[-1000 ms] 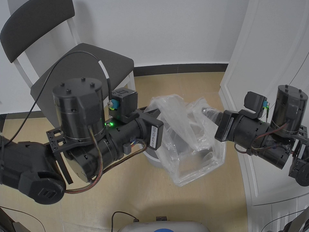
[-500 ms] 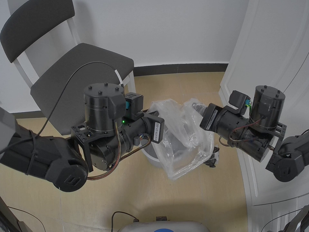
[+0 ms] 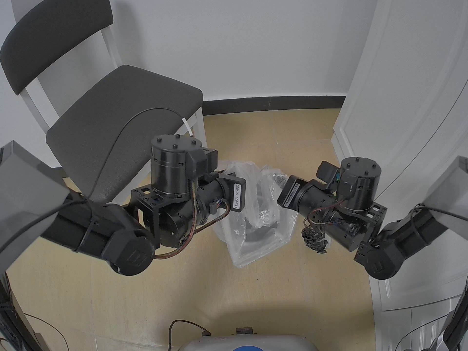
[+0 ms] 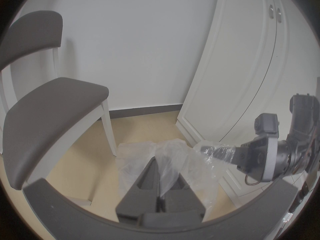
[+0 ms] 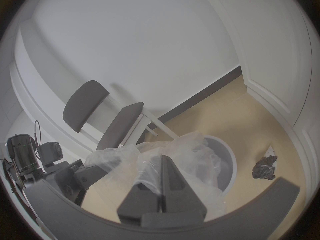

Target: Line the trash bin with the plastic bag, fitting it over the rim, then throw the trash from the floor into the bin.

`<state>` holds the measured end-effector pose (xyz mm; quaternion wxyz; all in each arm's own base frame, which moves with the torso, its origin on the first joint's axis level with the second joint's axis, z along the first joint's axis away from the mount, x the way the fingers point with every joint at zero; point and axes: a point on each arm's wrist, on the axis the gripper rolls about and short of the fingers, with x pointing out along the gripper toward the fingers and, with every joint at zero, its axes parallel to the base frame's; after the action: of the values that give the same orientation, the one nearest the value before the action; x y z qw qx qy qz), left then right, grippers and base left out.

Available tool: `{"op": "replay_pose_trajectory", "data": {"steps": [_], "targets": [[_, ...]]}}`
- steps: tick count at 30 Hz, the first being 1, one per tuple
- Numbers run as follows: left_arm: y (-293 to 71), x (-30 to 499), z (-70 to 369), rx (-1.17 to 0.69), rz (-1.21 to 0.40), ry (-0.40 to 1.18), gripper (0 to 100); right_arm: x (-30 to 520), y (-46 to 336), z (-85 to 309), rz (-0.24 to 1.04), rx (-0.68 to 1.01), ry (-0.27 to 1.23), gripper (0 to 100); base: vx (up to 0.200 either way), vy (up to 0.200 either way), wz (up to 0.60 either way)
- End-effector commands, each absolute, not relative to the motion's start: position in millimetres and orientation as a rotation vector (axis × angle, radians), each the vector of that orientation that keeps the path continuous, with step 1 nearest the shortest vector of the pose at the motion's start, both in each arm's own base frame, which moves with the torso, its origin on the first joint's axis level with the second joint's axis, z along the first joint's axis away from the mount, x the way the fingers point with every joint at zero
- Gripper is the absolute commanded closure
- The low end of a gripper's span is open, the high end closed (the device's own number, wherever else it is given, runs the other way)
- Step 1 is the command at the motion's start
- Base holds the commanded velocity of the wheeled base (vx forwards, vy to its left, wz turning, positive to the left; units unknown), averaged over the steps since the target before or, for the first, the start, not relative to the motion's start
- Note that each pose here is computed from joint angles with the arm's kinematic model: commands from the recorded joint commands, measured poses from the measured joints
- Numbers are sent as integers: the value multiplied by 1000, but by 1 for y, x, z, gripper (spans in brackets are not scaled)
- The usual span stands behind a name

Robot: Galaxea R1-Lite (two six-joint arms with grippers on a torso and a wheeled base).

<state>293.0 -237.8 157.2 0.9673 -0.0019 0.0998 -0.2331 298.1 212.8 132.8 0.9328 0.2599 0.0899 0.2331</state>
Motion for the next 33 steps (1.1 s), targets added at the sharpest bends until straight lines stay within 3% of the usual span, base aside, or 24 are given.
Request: {"op": "replay_pose_trajectory", "data": {"steps": [1, 9, 19, 27, 33], "targets": [[-248, 319, 132, -16, -444, 241, 100, 329, 214, 87, 423, 529, 218, 100, 0, 0, 0], [-261, 335, 129, -28, -445, 228, 100, 356, 185, 75, 353, 529, 224, 100, 0, 0, 0], [-273, 314, 134, -53, -493, 239, 100, 351, 161, 106, 318, 513, 295, 100, 0, 0, 0], [-275, 324, 129, -62, -483, 240, 100, 339, 151, 127, 323, 513, 260, 100, 0, 0, 0], [-277, 328, 124, -70, -476, 248, 100, 327, 153, 139, 332, 498, 314, 100, 0, 0, 0]]}}
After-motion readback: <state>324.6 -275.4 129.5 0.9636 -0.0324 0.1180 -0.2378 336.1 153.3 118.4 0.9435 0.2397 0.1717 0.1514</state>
